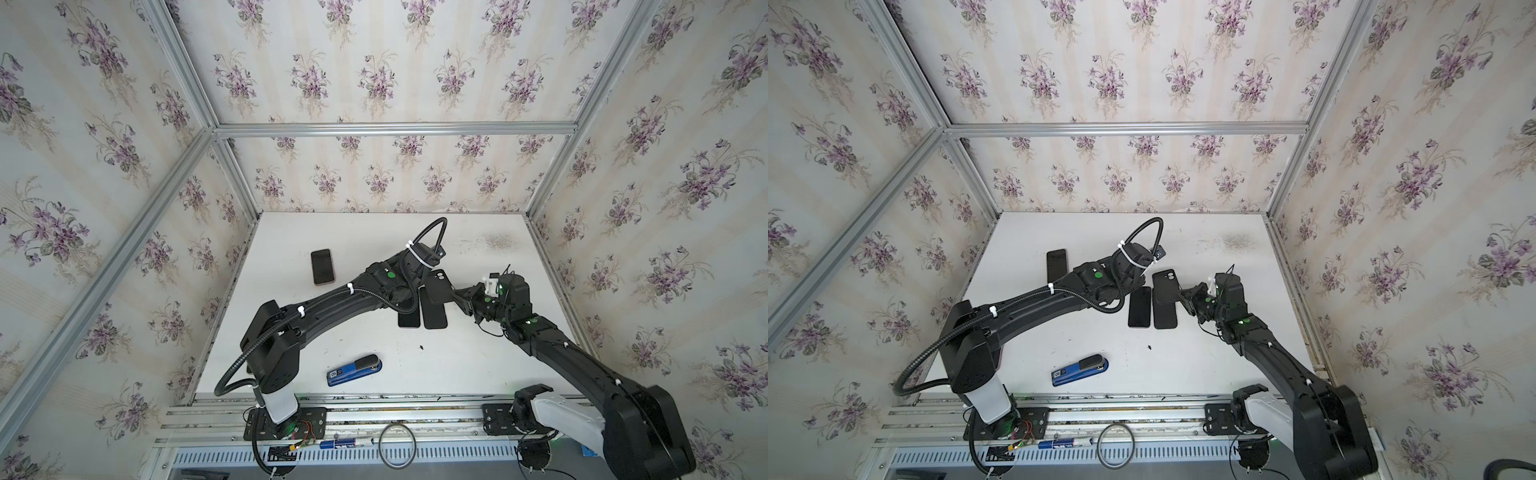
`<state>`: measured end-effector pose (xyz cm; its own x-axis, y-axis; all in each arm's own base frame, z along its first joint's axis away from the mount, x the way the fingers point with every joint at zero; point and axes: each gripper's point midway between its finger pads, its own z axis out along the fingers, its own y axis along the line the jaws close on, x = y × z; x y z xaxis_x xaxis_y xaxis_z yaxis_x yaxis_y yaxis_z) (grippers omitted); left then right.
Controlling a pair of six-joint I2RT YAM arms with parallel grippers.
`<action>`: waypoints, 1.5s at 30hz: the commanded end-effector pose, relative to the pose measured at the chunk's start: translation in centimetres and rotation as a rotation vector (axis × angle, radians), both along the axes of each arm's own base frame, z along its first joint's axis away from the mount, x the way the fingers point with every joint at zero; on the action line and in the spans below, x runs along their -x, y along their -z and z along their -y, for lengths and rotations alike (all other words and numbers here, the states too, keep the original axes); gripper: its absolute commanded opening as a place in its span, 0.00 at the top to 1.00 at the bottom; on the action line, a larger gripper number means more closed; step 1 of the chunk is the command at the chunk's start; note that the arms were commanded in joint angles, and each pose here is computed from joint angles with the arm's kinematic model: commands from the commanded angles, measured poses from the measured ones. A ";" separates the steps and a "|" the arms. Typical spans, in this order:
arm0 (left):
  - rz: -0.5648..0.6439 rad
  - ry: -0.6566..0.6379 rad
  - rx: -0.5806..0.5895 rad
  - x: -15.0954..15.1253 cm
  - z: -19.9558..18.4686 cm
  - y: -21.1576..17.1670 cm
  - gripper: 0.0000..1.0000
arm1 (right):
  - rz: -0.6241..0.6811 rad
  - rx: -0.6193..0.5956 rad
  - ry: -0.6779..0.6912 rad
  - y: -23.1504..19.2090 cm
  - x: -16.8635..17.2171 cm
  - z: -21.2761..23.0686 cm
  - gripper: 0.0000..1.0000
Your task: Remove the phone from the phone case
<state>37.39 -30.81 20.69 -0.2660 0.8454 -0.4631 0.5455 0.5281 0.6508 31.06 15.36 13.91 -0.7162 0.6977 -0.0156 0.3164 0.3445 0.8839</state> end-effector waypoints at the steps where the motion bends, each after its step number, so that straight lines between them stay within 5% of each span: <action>1: 0.087 0.034 -0.019 -2.2 1.3 -0.8 1.00 | 0.103 -0.022 -0.041 -1.9 -3.2 -0.7 1.00; 13: 0.079 0.075 -0.161 -6.9 2.8 4.2 1.00 | 0.027 -0.048 -0.075 2.2 -11.7 -2.0 1.00; 31: 0.043 0.100 -0.220 -9.4 3.6 9.5 1.00 | -0.032 -0.010 -0.057 7.5 -15.5 -1.8 1.00; 45: 0.023 0.099 -0.221 -9.9 4.0 11.7 0.68 | -0.059 -0.006 -0.050 9.8 -16.2 -1.8 1.00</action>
<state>46.83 -34.19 8.13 -0.1757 0.9571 -0.2305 0.5899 0.2899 0.7537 46.41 17.18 3.52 -0.7486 0.6596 0.0671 0.3861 0.3514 0.8529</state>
